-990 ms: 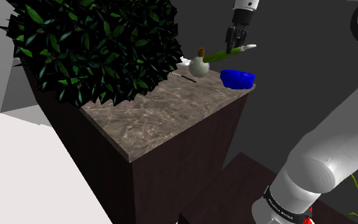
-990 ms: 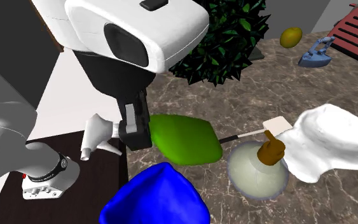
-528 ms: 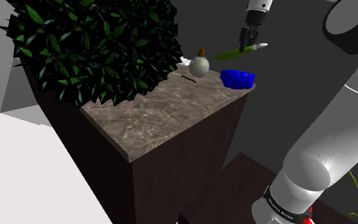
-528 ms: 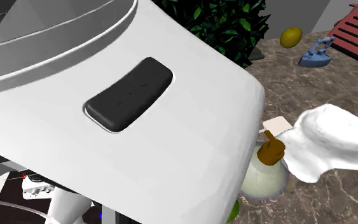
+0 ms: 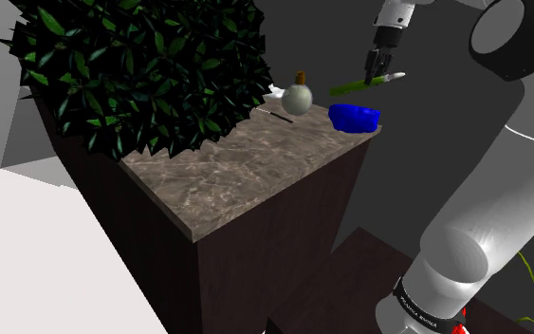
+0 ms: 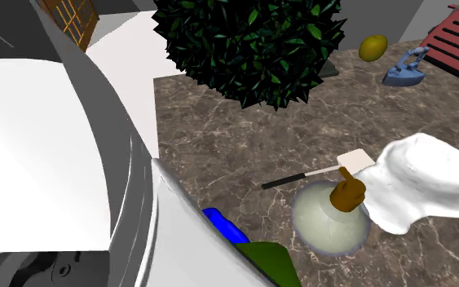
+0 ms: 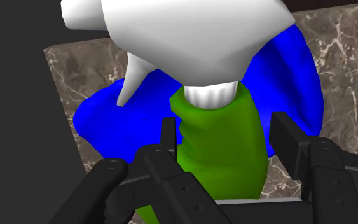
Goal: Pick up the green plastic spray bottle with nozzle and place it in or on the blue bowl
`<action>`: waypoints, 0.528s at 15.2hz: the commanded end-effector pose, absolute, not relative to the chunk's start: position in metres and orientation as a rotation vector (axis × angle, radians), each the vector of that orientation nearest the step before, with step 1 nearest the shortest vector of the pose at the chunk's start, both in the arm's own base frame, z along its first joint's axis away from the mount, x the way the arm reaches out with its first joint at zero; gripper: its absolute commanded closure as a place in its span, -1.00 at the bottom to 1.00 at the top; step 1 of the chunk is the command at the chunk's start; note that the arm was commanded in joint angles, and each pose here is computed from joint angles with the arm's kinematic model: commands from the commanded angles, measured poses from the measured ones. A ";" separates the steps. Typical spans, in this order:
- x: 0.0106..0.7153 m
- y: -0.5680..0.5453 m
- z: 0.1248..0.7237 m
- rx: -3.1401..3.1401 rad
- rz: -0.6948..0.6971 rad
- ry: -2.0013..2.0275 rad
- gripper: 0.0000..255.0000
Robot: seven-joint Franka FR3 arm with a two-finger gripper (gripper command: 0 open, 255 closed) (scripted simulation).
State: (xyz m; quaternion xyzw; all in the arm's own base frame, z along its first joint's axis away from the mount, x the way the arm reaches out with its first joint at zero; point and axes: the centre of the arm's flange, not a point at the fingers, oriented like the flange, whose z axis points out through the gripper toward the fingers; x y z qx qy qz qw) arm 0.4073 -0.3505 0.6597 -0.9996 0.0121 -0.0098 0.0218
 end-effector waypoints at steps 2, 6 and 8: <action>0.407 -0.349 0.645 -3.098 -0.031 0.037 1.00; 0.407 -0.349 0.624 -3.098 -0.031 0.037 1.00; 0.407 -0.349 0.613 -3.098 -0.031 0.037 1.00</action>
